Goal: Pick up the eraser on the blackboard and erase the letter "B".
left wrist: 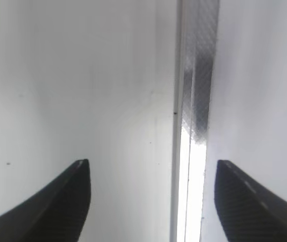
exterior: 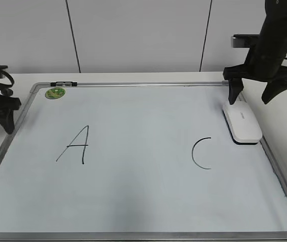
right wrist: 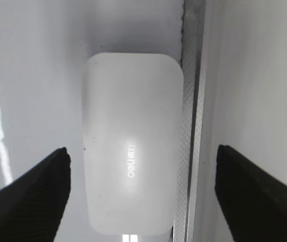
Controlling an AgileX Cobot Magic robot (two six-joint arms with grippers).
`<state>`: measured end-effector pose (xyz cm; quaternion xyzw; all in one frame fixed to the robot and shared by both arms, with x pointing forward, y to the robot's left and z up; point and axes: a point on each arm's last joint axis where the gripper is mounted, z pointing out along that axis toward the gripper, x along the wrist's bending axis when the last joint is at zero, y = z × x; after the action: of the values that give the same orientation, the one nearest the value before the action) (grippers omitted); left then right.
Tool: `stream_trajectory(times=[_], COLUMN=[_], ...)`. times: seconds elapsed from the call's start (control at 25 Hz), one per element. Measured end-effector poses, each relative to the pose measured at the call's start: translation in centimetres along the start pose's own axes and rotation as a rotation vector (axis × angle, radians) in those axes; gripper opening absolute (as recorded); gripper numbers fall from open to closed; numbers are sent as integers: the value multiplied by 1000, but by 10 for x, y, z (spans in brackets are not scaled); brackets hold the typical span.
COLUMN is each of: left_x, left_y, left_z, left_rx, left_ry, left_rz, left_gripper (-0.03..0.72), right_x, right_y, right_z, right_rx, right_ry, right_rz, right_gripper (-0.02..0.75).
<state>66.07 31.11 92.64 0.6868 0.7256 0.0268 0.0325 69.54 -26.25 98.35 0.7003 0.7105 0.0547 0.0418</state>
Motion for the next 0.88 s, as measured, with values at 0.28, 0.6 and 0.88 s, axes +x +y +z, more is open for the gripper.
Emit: stream_trajectory(times=[0.28, 0.6, 0.88], left_x=[2, 2, -13], left_y=[-5, -18, -37], left_z=[-57, -95, -157], left_rx=[-103, -136, -324], left_ry=[11, 11, 71], left_rz=[1, -26, 54], left_gripper=[627, 559, 538], right_x=[0, -1, -2], right_y=[-4, -25, -61], right_z=[-40, -83, -112], right_rx=[-87, -144, -165], right_ry=[6, 12, 14], right_rz=[18, 38, 41], right_gripper=[665, 581, 564])
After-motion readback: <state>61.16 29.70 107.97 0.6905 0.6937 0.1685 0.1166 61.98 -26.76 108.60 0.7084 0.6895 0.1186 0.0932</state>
